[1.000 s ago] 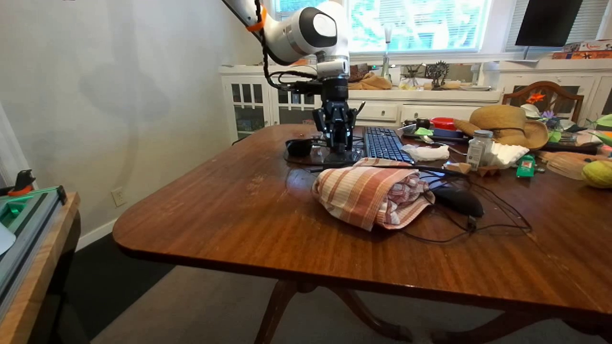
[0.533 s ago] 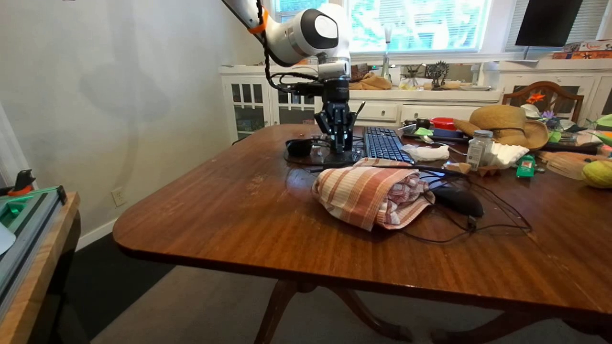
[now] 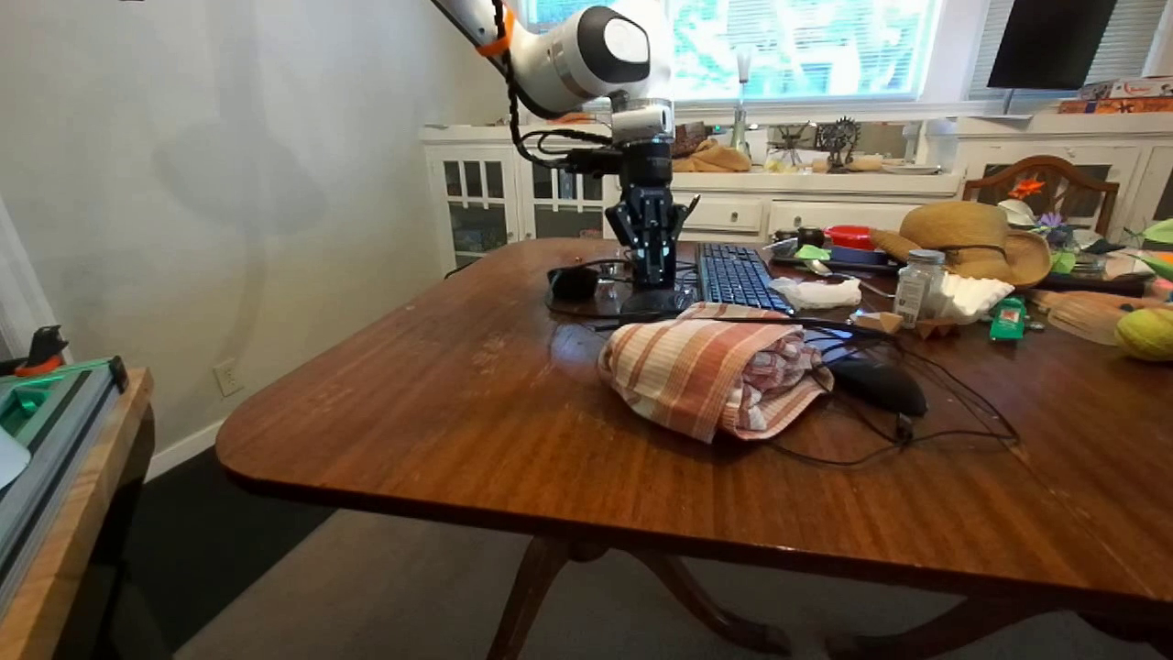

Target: Move the black cable on the speaker to the left

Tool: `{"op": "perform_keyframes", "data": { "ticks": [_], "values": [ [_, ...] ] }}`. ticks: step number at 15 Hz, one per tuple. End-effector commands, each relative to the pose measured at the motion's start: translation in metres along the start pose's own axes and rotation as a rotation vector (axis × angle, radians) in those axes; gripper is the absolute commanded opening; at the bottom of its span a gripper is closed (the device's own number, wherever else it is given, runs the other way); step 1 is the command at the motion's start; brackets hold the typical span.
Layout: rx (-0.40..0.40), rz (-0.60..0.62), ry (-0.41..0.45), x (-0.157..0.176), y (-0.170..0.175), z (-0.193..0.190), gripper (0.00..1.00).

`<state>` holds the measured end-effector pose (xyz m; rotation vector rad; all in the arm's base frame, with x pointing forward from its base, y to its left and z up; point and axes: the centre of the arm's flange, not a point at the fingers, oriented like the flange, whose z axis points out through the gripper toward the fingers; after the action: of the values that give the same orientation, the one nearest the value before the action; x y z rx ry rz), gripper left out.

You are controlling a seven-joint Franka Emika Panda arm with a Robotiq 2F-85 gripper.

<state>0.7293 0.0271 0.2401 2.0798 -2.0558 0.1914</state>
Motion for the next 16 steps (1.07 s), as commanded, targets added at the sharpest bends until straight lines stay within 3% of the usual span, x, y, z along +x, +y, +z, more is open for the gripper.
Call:
{"op": "perform_keyframes", "data": {
  "ticks": [1, 4, 9, 16],
  "values": [
    [-0.010, -0.007, -0.016, 0.008, 0.016, -0.033, 0.06],
    [0.001, -0.173, -0.103, 0.003, 0.037, -0.058, 0.06],
    [0.053, -0.446, -0.147, -0.010, 0.058, -0.095, 0.06],
    [0.118, -0.837, -0.104, -0.035, 0.060, -0.100, 0.06]
  ]
}}
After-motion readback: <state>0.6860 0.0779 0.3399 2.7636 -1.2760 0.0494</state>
